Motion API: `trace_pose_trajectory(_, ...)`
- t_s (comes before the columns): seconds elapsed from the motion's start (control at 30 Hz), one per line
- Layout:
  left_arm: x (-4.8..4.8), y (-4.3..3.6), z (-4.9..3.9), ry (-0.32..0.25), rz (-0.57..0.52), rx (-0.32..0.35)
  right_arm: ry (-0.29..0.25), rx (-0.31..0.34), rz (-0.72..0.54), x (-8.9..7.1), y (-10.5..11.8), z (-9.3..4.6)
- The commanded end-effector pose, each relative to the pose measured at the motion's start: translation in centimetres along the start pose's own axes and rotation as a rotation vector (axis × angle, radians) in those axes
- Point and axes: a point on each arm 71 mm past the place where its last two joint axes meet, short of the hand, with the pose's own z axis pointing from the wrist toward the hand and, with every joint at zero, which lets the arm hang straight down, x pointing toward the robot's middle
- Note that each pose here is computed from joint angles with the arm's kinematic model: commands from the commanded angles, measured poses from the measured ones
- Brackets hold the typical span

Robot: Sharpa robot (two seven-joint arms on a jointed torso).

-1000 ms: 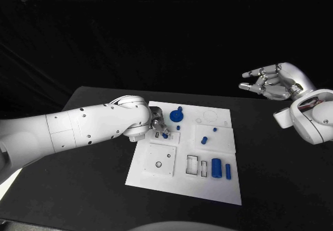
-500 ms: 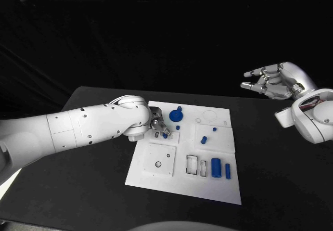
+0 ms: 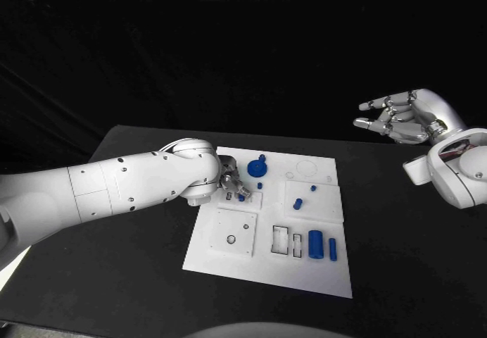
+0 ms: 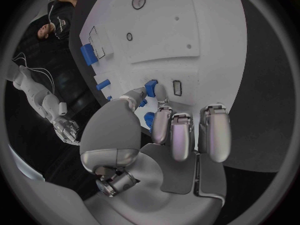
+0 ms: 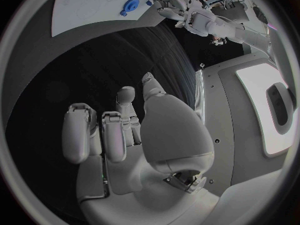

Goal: Assemble the parts on the task board

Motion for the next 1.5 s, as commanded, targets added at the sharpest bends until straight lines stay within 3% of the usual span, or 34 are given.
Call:
trace_pose_trajectory(0.03,-0.04,-0.10,-0.03,-0.008,0.004,0.009,-0.007,-0.007,0.002,-0.1,0.0,0.0)
trace_pose_trajectory(0.27,-0.16,0.10,-0.36,-0.009,-0.019,0.014,-0.009,-0.005,0.007,-0.1,-0.1,0.1)
trace_pose_trajectory(0.43,-1.03,0.26,-1.08,-0.008,-0.060,0.027,-0.010,-0.002,0.007,-0.1,-0.2,0.2)
trace_pose_trajectory(0.63,-2.85,0.51,-2.00,-0.006,-0.090,0.036,-0.010,0.002,0.007,-0.1,-0.4,0.4)
trace_pose_trajectory(0.8,-4.52,1.12,-2.63,0.040,-0.078,0.034,-0.008,0.003,0.009,0.0,-0.5,0.5)
trace_pose_trajectory(0.97,-7.43,1.93,-2.91,0.045,-0.054,0.012,-0.009,0.007,0.008,0.0,-0.6,0.5)
trace_pose_trajectory(1.1,-9.54,2.22,-2.41,0.018,-0.021,-0.025,-0.010,0.007,0.007,0.0,-0.7,0.6)
trace_pose_trajectory(1.2,-10.83,2.39,-1.45,-0.001,0.005,-0.069,-0.007,0.007,0.009,0.2,-0.6,0.6)
trace_pose_trajectory(1.33,-11.47,2.51,-0.09,-0.005,0.017,-0.117,-0.001,0.006,0.012,0.5,-0.6,0.7)
trace_pose_trajectory(1.5,-11.53,2.50,1.07,-0.001,0.023,-0.152,0.003,0.005,0.014,0.7,-0.7,0.7)
